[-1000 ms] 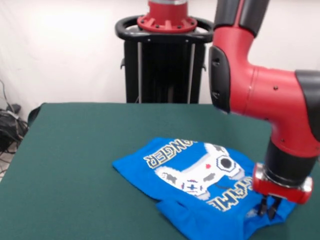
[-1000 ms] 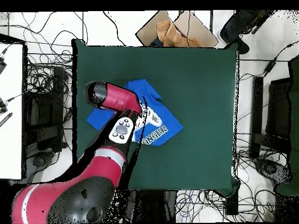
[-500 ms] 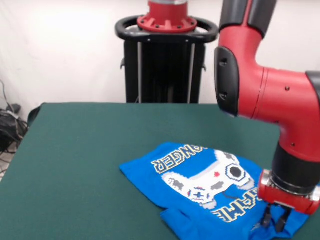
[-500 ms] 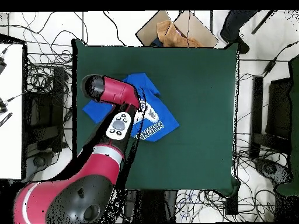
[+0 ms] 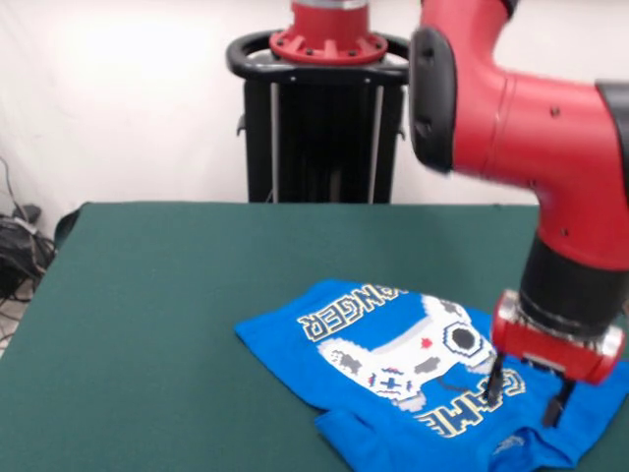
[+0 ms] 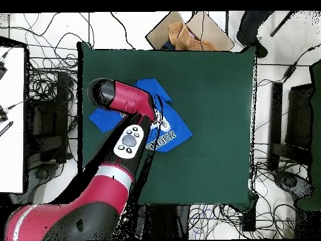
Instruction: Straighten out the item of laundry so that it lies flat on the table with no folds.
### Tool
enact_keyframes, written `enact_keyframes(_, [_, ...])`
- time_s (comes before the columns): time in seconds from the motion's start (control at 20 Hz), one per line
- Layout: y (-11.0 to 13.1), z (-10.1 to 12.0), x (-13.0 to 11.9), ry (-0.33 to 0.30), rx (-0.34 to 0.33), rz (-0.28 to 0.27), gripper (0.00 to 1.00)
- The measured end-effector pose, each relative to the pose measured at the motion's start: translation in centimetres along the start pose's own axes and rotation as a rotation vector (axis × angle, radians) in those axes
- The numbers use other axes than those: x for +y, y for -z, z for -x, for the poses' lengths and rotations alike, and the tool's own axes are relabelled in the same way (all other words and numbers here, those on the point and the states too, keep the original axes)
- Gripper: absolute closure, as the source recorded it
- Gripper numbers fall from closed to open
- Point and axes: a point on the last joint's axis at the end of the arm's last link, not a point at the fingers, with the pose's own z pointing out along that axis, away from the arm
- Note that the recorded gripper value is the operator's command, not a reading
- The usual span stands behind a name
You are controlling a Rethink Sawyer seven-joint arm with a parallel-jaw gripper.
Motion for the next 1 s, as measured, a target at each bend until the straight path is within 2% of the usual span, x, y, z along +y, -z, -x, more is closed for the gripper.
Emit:
enact_keyframes(0.1, [1.1, 0.2, -0.6, -0.004, 0.009, -0.007, 0.0])
enact_keyframes(0.15, [2.8, 0.3, -1.6, -0.009, 0.022, -0.02, 0.0])
enact_keyframes(0.45, [6.1, -0.1, -3.6, -0.025, 0.04, -0.033, 0.0])
enact_keyframes(0.75, [7.7, -2.0, -7.4, -0.059, 0.068, -0.064, 0.0])
enact_keyframes(1.0, [7.4, -4.0, -10.4, -0.072, 0.071, -0.099, 0.0])
